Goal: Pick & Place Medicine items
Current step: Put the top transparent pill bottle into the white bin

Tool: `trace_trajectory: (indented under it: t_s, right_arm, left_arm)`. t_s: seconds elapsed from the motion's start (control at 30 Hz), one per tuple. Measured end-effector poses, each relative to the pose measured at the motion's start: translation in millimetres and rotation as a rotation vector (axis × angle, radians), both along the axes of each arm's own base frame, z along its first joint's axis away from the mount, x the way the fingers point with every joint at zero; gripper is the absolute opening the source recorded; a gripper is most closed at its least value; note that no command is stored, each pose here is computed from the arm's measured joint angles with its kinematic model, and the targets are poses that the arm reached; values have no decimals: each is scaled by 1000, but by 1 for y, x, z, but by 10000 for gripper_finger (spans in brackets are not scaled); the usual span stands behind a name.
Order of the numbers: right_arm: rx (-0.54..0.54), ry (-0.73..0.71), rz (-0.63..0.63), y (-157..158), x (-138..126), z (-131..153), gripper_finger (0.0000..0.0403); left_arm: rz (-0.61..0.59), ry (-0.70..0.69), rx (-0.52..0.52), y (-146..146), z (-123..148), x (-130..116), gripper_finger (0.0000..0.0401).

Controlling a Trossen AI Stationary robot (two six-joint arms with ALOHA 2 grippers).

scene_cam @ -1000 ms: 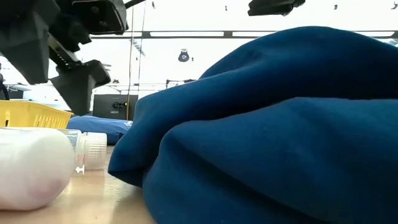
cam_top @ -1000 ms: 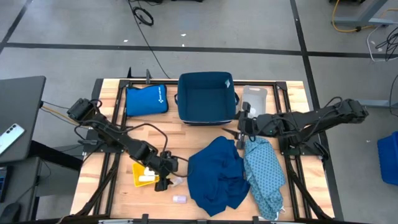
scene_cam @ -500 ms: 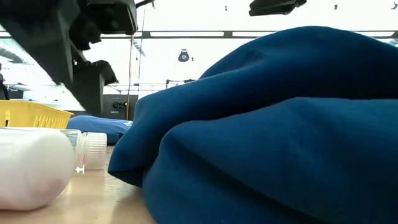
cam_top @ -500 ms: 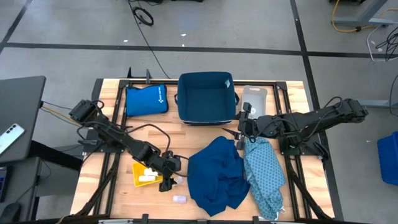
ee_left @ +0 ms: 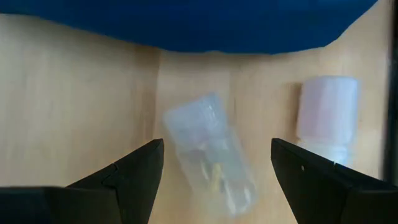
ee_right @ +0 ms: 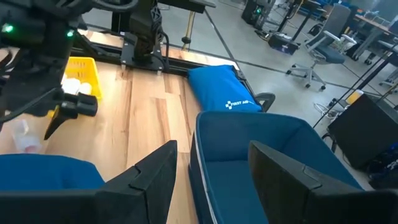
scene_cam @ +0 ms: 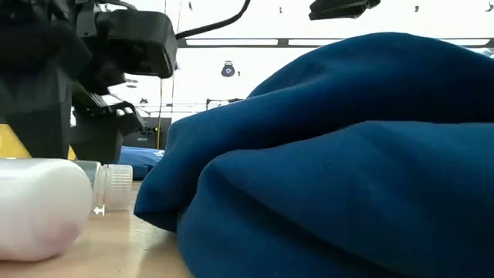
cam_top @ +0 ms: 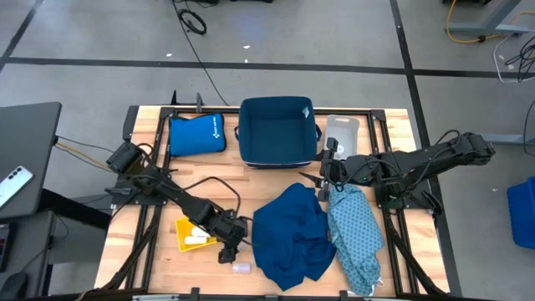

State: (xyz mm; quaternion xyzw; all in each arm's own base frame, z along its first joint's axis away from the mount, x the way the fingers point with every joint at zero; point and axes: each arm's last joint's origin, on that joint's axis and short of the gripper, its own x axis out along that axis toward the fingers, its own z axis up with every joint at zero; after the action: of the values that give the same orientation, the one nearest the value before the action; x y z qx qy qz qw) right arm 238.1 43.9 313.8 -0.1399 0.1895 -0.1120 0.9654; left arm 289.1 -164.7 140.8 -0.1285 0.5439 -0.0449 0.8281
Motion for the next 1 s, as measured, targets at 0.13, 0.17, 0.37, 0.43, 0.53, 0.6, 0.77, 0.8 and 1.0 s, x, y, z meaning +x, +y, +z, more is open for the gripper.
trace_trajectory:
  t_s: [0.13, 0.17, 0.37, 0.43, 0.53, 0.6, 0.77, 0.8, 1.0]
  right_arm:
    - [2, 3, -1, 0, 0, 0, 205]
    - [1, 3, -1, 0, 0, 0, 205]
    - [2, 3, 0, 0, 0, 0, 205]
    - [2, 2, 0, 0, 0, 0, 205]
    - [2, 2, -1, 0, 0, 0, 205]
    - [8, 1, -3, 0, 0, 0, 205]
    - [17, 7, -6, 0, 0, -1, 205]
    - [21, 9, -7, 0, -1, -1, 205]
    - [38, 13, 9, 0, -1, -2, 205]
  left_arm:
    - [-14, 68, 64, -3, -6, 5, 285]
    - [-12, 80, 83, -2, -8, 6, 279]
    - [-7, 84, 185, -1, -10, 8, 201]
    - [-18, 63, 227, -1, -9, 10, 161]
    - [-41, 27, 289, 0, -6, 13, 147]
    - [-50, 2, 330, 0, -5, 15, 147]
    - [-44, -53, 427, 2, 0, 16, 147]
    - [-40, -64, 451, 3, 2, 16, 147]
    - [-14, -175, 546, 5, 22, 15, 147]
